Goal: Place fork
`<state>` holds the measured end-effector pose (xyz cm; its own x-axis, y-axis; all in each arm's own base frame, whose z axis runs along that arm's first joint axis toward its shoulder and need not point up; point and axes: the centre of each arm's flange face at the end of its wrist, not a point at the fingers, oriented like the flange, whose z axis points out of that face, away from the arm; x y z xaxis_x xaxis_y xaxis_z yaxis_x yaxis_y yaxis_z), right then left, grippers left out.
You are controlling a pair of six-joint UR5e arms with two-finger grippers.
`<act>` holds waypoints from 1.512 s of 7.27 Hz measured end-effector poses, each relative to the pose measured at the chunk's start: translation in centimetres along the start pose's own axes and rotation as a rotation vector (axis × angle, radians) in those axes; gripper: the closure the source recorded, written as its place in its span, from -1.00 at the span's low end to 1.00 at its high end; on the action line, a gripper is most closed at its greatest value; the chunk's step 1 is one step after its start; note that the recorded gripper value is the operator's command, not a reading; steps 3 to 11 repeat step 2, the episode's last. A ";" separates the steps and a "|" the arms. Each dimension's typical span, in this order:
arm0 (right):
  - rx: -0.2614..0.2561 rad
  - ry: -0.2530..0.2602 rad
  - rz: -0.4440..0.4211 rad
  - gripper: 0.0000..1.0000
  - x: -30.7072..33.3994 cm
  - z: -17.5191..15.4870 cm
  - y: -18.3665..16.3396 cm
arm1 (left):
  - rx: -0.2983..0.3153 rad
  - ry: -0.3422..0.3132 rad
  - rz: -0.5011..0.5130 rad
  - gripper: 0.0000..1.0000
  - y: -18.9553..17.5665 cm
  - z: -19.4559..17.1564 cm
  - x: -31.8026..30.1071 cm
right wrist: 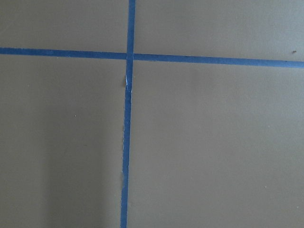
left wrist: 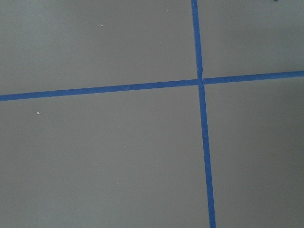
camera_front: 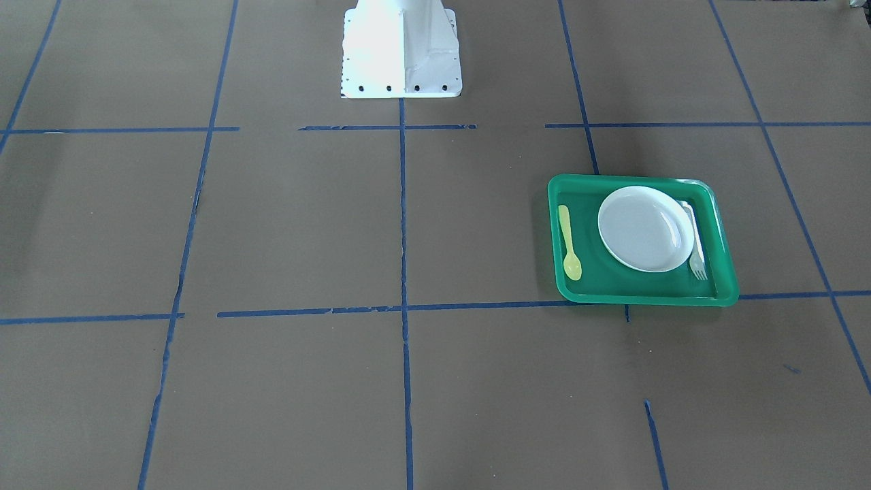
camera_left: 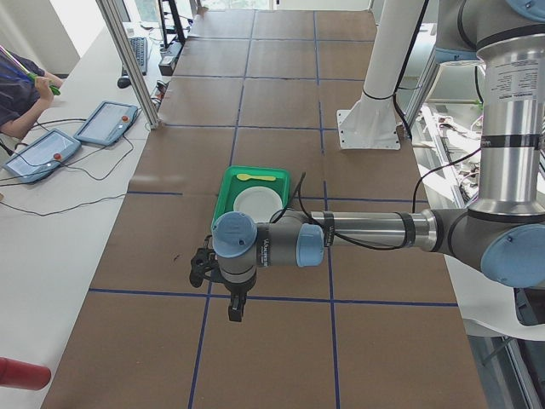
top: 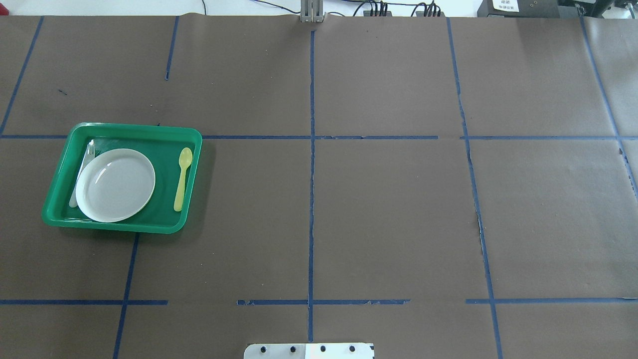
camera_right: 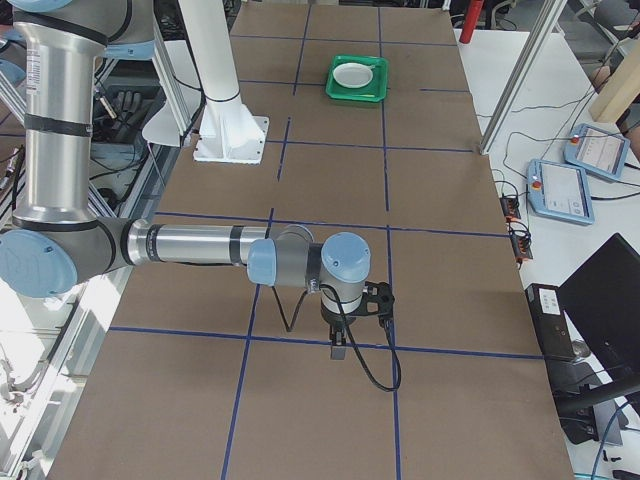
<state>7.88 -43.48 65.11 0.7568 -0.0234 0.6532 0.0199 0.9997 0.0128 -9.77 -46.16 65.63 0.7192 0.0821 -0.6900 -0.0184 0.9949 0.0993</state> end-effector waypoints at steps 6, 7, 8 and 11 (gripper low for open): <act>0.000 0.000 0.000 -1.00 0.0 0.0 0.0 | 0.002 0.000 0.002 -1.00 0.0 -0.1 0.1; 0.000 0.000 0.000 -1.00 0.0 0.0 0.0 | 0.002 0.000 0.002 -1.00 0.0 -0.1 0.1; 0.000 0.000 0.000 -1.00 0.0 0.0 0.0 | 0.002 0.000 0.002 -1.00 0.0 -0.1 0.1; 0.000 0.000 0.000 -1.00 0.0 0.0 0.0 | 0.002 0.000 0.002 -1.00 0.0 -0.1 0.1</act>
